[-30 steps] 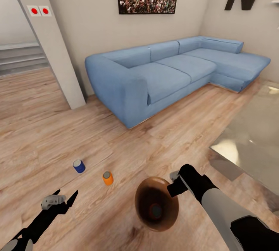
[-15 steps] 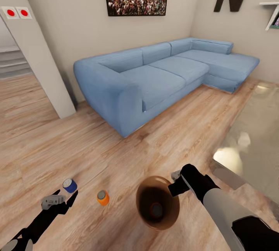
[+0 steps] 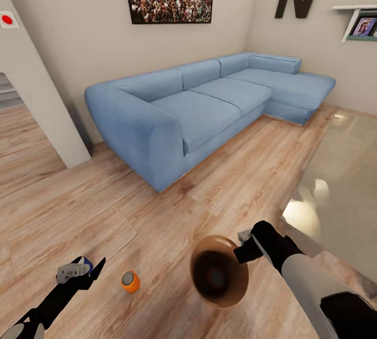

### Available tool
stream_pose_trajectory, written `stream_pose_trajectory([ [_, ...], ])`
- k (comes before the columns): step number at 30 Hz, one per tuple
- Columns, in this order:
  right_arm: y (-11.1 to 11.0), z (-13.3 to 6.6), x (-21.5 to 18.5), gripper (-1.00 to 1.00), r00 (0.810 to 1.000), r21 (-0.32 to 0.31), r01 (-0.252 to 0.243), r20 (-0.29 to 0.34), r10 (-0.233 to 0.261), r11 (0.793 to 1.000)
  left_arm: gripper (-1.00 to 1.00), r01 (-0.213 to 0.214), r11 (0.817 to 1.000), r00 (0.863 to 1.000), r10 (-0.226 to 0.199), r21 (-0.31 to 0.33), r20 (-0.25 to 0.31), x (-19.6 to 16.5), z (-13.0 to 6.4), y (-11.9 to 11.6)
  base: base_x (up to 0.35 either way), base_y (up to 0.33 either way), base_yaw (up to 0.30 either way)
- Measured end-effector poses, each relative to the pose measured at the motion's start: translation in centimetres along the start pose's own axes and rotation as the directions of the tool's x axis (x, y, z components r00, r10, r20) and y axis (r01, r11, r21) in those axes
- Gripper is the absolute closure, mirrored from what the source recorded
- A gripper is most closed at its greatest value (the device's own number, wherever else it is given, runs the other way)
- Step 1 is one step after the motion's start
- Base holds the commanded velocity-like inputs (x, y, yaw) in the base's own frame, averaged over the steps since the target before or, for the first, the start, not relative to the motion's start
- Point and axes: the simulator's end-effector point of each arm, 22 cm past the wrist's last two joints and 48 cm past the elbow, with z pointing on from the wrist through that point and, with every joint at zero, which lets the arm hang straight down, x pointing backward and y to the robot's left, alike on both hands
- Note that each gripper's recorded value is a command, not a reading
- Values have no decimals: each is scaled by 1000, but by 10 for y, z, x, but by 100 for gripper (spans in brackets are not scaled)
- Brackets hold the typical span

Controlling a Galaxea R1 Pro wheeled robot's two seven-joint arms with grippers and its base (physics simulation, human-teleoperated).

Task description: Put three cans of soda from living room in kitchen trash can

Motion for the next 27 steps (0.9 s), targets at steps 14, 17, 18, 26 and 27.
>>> stream_pose_trajectory([
  [14, -2, -2, -2, 100, 999, -24, -44, 14, 44, 999, -100, 74, 997, 989, -75, -9, -126, 67, -8, -3, 65, 1, -1],
  [17, -3, -2, -2, 100, 999, -18, -38, 14, 38, 999, -100, 38, 999, 983, -37, 1, -182, 85, -11, -7, 300, 62, 0],
  [18, -2, -2, -2, 100, 999, -20, -40, 15, 40, 999, -100, 34, 999, 982, -33, 2, -187, 86, -12, -7, 311, 71, 0],
  [26, -2, -2, -2, 100, 999, -20, -42, 14, 42, 999, -100, 20, 1000, 979, -19, 4, -203, 91, -13, -8, 320, 78, 0],
  [27, -2, -2, -2, 100, 999, -21, -43, 14, 43, 999, -100, 20, 1000, 979, -18, 3, -203, 92, -13, -8, 304, 55, 0],
])
